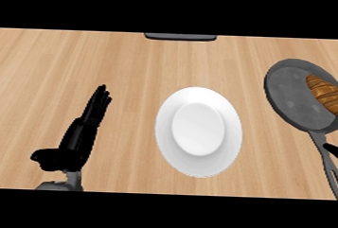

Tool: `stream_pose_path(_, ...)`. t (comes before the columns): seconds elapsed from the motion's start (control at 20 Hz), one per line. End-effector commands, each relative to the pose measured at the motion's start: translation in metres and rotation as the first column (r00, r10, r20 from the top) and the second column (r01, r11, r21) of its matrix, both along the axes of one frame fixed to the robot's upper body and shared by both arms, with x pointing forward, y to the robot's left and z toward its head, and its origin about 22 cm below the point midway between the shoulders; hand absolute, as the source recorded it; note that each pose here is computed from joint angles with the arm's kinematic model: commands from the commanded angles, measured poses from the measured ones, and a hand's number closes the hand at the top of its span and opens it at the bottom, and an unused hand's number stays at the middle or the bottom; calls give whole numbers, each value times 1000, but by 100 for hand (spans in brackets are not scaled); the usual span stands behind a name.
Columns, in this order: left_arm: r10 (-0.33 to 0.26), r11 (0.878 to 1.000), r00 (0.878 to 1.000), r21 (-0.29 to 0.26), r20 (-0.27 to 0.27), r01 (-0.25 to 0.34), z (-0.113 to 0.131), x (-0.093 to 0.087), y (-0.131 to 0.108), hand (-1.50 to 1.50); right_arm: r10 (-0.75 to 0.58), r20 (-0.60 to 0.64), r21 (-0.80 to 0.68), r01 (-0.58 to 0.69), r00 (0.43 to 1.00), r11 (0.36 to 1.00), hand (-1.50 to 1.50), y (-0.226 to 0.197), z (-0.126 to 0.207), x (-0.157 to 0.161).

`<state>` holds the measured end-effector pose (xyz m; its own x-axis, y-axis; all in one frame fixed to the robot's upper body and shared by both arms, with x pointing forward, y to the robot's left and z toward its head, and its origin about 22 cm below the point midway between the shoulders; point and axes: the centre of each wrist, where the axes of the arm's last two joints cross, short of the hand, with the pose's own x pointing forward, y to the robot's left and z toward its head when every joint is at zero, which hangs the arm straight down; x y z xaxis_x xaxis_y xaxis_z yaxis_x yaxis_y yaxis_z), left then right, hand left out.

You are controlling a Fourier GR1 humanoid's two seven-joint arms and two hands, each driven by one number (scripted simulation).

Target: Pick the croissant from the plate and place it in the pan

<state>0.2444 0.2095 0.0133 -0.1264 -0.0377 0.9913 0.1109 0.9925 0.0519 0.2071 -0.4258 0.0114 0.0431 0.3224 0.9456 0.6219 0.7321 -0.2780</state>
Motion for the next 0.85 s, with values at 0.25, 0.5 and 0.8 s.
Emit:
stream_pose_path(0.25, -9, 1000, 1000, -8, 14, 9, 14, 0, -20, 0, -33, -49, -59, 30, 998, 998, -150, 21, 16, -15)
stream_pose_path(0.5, 4, 1000, 1000, 10, 5, -4, 4, -5, -7, 0, -21, -65, -69, 17, 998, 997, -150, 15, 16, -27)
stream_pose_path(0.8, 6, 1000, 1000, 6, 10, -6, -21, -4, -5, 0, -84, -67, -171, 71, 994, 983, -150, 21, 8, -16)
